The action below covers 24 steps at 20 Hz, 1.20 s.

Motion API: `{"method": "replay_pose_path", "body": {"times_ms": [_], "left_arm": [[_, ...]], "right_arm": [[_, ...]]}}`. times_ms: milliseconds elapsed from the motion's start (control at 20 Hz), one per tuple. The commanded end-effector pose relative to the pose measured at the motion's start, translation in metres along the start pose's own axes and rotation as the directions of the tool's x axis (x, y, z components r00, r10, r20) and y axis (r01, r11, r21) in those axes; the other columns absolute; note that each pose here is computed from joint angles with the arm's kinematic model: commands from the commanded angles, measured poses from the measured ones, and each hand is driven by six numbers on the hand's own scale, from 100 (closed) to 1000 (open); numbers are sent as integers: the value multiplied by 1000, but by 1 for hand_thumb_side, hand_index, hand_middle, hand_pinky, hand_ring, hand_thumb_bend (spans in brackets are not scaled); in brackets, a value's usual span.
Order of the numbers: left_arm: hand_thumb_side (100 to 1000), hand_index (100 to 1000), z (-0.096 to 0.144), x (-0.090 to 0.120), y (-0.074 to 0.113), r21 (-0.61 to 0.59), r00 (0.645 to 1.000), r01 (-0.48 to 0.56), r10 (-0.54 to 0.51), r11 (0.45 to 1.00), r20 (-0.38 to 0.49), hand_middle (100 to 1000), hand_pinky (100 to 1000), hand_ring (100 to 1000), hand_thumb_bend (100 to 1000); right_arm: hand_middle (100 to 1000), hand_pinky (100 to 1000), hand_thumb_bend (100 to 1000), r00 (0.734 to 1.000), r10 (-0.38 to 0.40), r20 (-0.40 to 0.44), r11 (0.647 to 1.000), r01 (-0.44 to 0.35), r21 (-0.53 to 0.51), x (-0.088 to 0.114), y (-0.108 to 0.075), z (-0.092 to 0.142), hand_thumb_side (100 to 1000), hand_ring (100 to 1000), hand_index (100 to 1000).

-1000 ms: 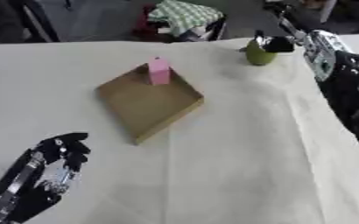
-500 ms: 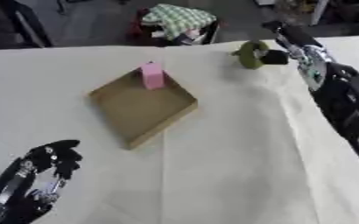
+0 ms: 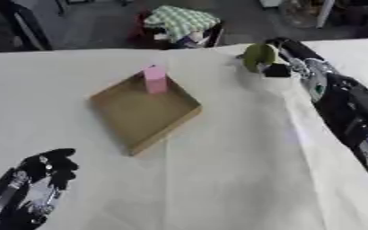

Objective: Pick up objects on the table and place them in the box.

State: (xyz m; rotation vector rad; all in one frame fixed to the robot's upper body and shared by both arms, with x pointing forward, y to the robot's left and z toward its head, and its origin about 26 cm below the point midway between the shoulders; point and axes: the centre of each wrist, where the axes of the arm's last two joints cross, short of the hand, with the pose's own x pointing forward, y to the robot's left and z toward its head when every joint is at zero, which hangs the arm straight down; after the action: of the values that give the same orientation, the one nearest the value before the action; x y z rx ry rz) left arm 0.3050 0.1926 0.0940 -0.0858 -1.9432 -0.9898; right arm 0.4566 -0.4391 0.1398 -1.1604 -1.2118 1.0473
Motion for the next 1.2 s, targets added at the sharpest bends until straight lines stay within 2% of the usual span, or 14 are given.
{"method": "replay_pose_path", "body": {"times_ms": [50,100,150,250,300,350,500,650,900,1200], "left_arm": [[736,858,-2,5,7,-2,999,25,-25,1000,20,611,632,608,100],[736,858,-2,5,7,-1,999,25,-25,1000,20,611,632,608,100],[736,858,-2,5,7,-1,999,25,-25,1000,20,611,632,608,100],[736,858,-2,5,7,-1,1000,24,-24,1000,19,611,632,608,100],[737,858,-2,5,7,-2,1000,24,-24,1000,20,611,632,608,100],[737,858,-2,5,7,-2,1000,24,-24,1000,20,611,632,608,100],[738,858,-2,5,7,-1,1000,24,-24,1000,20,611,633,608,100],[740,858,-2,5,7,-1,1000,23,-23,1000,19,611,633,608,100],[741,858,-2,4,7,0,1000,23,-23,1000,17,611,633,608,100],[741,858,-2,5,6,-1,1000,23,-23,1000,19,611,633,608,100]], "right_arm": [[850,865,100,1000,24,-5,1000,-24,-7,-5,-12,0,578,890,941],[835,864,100,1000,27,-2,1000,-27,-2,-5,-11,0,560,884,933],[789,858,100,1000,30,4,1000,-30,0,-4,-10,-1,503,869,906],[694,842,100,999,39,20,999,-39,-7,-1,-12,-2,323,834,833],[616,824,100,999,46,29,999,-45,-19,1,-13,-2,186,801,752],[571,810,100,998,52,36,998,-50,-36,3,-14,-3,119,778,696],[432,766,100,995,67,71,991,-59,-118,11,-21,-6,100,695,468],[341,729,100,989,82,127,977,-54,-208,22,-31,-9,100,624,338],[329,734,100,957,121,264,954,-39,-296,50,-53,-14,100,621,331],[337,750,100,886,173,429,948,-33,-316,92,-74,-17,100,630,331]]}}
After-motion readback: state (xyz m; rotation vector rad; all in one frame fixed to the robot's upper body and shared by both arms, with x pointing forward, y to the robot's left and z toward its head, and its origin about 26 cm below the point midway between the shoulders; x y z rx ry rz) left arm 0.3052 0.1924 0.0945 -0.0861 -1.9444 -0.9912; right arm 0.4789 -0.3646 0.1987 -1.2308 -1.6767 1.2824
